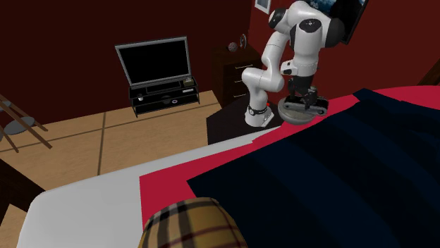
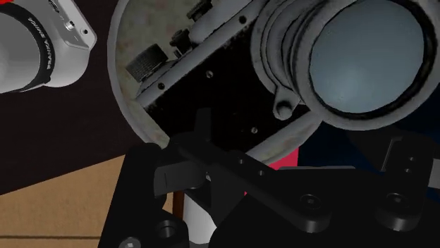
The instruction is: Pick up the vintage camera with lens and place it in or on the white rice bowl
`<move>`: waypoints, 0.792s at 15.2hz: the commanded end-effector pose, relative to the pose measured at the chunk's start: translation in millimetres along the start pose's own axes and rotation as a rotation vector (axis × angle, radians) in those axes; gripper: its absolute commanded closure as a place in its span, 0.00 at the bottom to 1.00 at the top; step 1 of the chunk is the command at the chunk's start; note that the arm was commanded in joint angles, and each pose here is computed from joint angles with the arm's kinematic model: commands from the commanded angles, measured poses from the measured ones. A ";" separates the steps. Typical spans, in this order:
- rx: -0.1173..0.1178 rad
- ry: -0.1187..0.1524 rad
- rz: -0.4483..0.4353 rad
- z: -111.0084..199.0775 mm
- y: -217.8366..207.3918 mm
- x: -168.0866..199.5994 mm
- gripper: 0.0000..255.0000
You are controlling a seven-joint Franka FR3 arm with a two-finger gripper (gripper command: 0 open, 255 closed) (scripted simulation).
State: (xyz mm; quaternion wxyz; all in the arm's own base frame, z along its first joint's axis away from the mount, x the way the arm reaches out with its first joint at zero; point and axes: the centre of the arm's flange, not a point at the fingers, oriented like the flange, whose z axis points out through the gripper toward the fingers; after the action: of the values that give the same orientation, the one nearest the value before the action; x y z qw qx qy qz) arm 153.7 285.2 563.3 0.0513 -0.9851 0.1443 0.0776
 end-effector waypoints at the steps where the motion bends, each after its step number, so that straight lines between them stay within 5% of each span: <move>1: -0.012 -0.007 0.002 -1.2 4.2 -4.6 0.00; 5: -0.012 -0.007 0.002 -51.3 3.5 -4.3 0.00; 12: -0.012 -0.007 0.002 -51.3 3.5 -4.3 0.00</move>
State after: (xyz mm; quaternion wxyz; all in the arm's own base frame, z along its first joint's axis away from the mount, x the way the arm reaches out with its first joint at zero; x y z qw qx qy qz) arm 155.8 276.7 614.0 0.0458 -0.9851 0.1445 0.0818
